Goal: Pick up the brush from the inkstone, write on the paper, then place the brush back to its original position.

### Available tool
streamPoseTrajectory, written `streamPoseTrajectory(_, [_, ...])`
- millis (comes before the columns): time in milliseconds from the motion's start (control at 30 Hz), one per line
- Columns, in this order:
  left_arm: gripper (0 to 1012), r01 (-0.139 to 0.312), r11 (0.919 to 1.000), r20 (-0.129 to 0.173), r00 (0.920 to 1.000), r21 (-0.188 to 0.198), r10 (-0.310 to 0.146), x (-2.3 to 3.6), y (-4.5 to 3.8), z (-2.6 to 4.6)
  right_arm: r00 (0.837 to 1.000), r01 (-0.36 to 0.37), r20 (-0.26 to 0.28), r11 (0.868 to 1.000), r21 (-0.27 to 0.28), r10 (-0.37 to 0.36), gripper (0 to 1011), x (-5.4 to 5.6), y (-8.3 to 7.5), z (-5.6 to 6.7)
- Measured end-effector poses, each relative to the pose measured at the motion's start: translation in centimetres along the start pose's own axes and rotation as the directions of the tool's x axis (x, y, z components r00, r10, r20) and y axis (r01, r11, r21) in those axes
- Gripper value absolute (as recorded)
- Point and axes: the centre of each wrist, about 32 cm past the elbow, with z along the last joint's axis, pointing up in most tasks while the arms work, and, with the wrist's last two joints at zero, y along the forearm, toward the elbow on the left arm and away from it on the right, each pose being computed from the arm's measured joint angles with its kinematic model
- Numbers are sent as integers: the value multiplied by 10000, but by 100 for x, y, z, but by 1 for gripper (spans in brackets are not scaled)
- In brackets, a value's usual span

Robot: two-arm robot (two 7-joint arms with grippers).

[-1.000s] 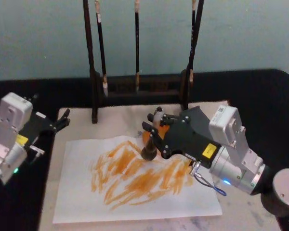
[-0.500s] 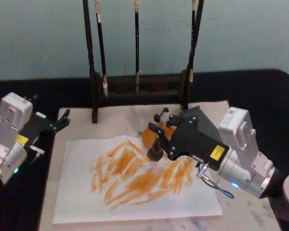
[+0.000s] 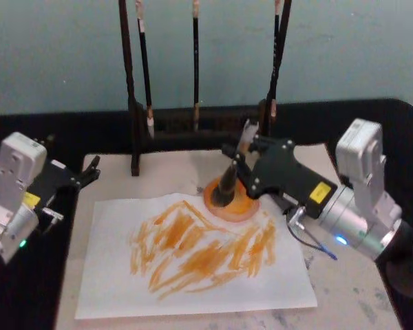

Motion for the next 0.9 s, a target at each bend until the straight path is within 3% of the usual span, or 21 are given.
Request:
streamPoseTrajectory(167, [1001,0,10000,0,10000,1,0,0,0,0,9969,363,-699,9993,76,-357,169,110,37,4])
streamPoseTrajectory(367, [1001,0,10000,0,10000,2,0,0,0,0,9721,940,-2151,9955,-87,-937,169,268,74,-27])
streamPoseTrajectory(467, [1001,0,10000,-1,10000,1,0,0,0,0,9445,1261,-3027,9917,-252,-1277,169,355,84,-55])
streamPoseTrajectory(500, [1001,0,10000,0,10000,0,0,0,0,0,9274,1383,-3462,9898,-342,-1416,169,392,89,-71])
streamPoseTrajectory(567, [1001,0,10000,0,10000,0,0,0,0,0,9096,1511,-3850,9876,-428,-1559,169,432,90,-86])
streamPoseTrajectory(667, [1001,0,10000,0,10000,0,0,0,0,0,8676,1777,-4613,9822,-611,-1857,169,519,96,-121])
streamPoseTrajectory(900, [1001,0,10000,0,10000,0,0,0,0,0,8065,2103,-5466,9734,-911,-2254,169,632,103,-188])
